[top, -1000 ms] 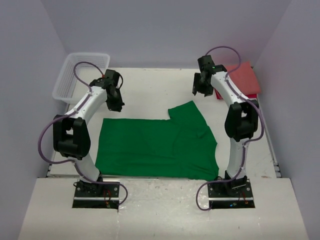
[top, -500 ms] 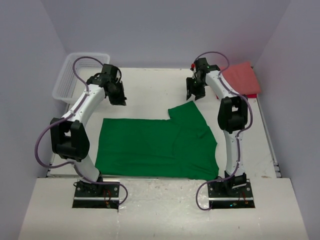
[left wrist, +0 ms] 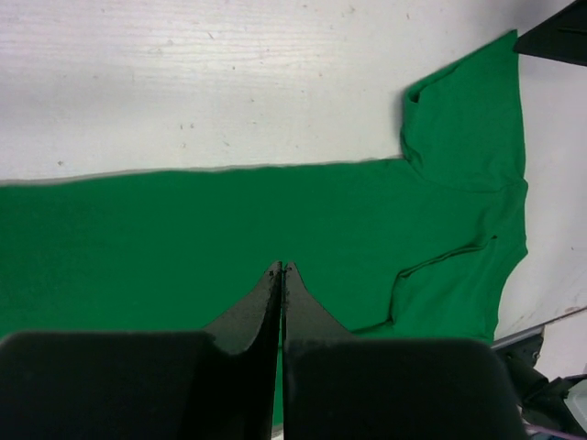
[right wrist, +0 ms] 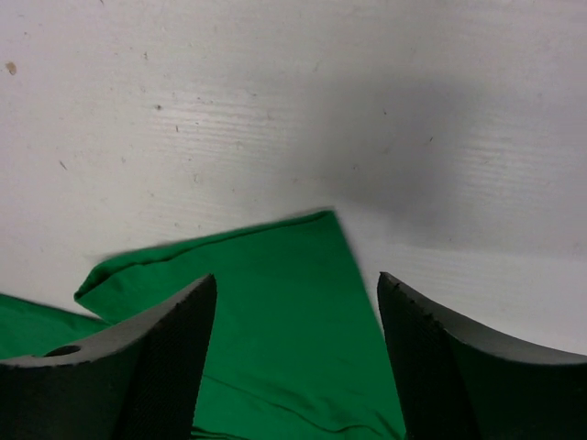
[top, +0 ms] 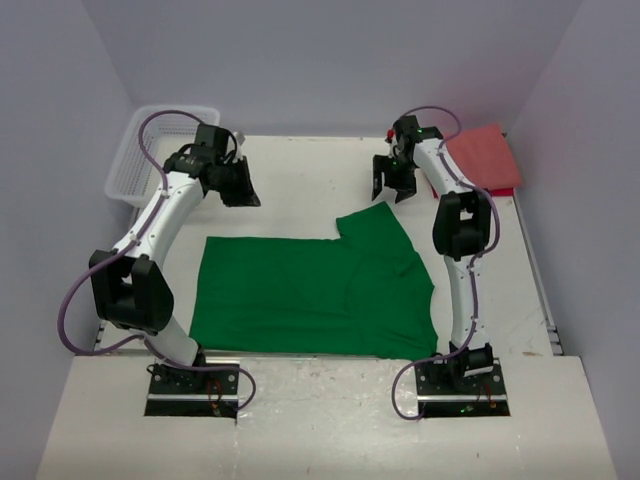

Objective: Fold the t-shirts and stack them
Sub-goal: Grap the side of the flattened tshirt furthest away from the robot with both arms, then fold the other side of the tshirt into a rectangle

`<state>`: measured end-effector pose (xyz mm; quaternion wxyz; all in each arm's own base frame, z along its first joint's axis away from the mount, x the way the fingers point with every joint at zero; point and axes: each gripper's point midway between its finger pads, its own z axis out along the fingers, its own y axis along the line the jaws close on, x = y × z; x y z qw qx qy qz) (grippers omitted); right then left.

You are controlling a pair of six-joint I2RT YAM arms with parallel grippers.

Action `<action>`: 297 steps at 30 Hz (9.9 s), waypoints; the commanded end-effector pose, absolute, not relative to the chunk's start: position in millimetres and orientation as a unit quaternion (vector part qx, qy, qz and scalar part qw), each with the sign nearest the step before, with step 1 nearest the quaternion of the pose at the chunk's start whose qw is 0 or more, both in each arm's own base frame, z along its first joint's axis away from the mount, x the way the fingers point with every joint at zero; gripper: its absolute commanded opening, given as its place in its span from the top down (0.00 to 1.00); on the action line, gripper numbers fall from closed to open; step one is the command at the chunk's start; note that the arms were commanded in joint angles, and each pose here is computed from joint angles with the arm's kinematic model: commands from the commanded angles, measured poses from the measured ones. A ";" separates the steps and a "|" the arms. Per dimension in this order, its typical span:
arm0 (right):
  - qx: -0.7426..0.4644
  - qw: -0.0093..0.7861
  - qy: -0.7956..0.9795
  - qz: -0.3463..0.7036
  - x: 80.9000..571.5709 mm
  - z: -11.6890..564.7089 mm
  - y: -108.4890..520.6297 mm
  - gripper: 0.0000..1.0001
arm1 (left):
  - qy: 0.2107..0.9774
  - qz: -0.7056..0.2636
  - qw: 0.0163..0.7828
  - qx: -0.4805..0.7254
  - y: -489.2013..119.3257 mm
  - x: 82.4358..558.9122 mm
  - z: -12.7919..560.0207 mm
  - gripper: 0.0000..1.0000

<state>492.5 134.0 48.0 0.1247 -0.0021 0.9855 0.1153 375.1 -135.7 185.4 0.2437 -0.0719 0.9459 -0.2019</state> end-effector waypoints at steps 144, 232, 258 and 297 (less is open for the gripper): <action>-0.023 0.134 0.991 0.004 317.7 59.7 202.4 1.00 | 0.907 -0.343 0.243 -0.024 -163.4 289.0 224.7 0.98; -0.028 0.282 0.959 0.004 346.7 136.4 168.5 1.00 | 0.945 0.088 0.178 -0.259 30.1 383.4 37.6 1.00; 0.016 0.337 0.941 0.023 403.4 207.6 114.5 1.00 | 0.937 0.117 0.204 -0.258 15.0 367.1 83.7 1.00; 0.031 0.285 0.957 0.041 359.2 179.1 122.5 1.00 | 0.942 0.170 0.165 -0.236 14.8 358.3 77.1 1.00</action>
